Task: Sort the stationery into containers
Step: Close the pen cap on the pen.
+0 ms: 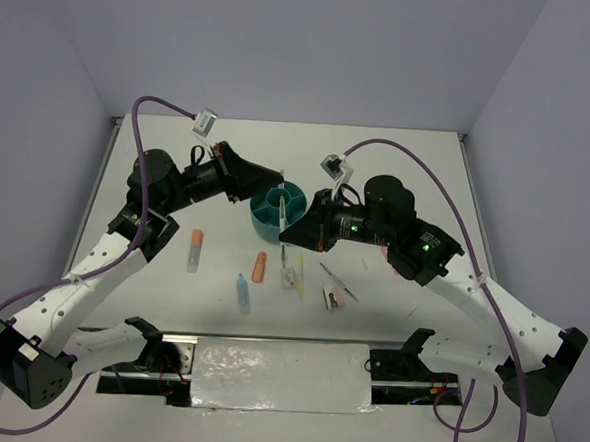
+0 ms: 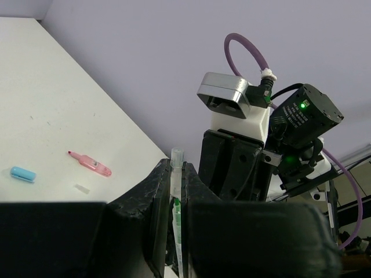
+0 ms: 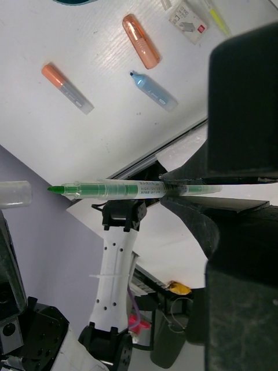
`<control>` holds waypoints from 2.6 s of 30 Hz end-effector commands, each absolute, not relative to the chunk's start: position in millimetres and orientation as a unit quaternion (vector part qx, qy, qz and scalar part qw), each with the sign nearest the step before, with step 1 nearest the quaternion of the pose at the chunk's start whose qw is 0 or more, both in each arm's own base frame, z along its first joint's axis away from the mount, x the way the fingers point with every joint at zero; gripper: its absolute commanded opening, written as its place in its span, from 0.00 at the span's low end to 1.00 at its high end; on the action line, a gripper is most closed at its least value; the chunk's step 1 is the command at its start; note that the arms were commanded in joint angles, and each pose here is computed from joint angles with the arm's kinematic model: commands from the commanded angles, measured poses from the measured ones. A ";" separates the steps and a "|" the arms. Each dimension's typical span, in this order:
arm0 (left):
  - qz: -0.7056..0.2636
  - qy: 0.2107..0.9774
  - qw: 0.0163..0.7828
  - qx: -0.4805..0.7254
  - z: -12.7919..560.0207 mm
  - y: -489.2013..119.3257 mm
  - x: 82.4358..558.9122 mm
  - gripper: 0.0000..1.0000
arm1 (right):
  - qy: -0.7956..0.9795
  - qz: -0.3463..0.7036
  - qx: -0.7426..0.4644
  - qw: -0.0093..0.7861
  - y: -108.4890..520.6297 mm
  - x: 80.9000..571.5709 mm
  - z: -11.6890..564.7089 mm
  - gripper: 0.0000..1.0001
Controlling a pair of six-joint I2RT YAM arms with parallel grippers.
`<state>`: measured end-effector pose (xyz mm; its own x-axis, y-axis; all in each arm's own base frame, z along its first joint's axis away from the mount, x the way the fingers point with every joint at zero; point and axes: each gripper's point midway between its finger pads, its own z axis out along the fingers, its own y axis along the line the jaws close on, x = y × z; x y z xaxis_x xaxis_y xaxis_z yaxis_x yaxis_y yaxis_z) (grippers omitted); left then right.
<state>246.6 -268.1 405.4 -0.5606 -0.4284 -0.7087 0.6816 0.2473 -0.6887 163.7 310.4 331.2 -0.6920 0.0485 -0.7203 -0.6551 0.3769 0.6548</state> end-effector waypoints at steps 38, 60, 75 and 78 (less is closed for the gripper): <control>-0.600 0.622 0.483 0.136 428.6 -253.5 213.7 0.13 | 0.636 0.528 -0.270 0.494 314.7 208.3 443.9 0.00; -0.582 0.605 0.523 0.150 480.9 -244.2 208.0 0.73 | 0.632 0.515 -0.336 0.471 316.6 177.5 428.9 0.00; -0.596 0.609 0.496 0.165 460.3 -251.9 204.6 0.68 | 0.624 0.543 -0.349 0.441 330.9 168.5 434.2 0.00; -0.606 0.601 0.494 0.169 462.6 -252.8 201.8 0.59 | 0.626 0.545 -0.351 0.432 335.0 166.2 429.6 0.00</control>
<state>215.1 -252.9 440.6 -0.5068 -0.3760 -0.7758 0.7380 0.2758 -0.6158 175.4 330.5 408.9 -0.4112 0.0043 -0.9115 -0.8903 0.2130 0.4026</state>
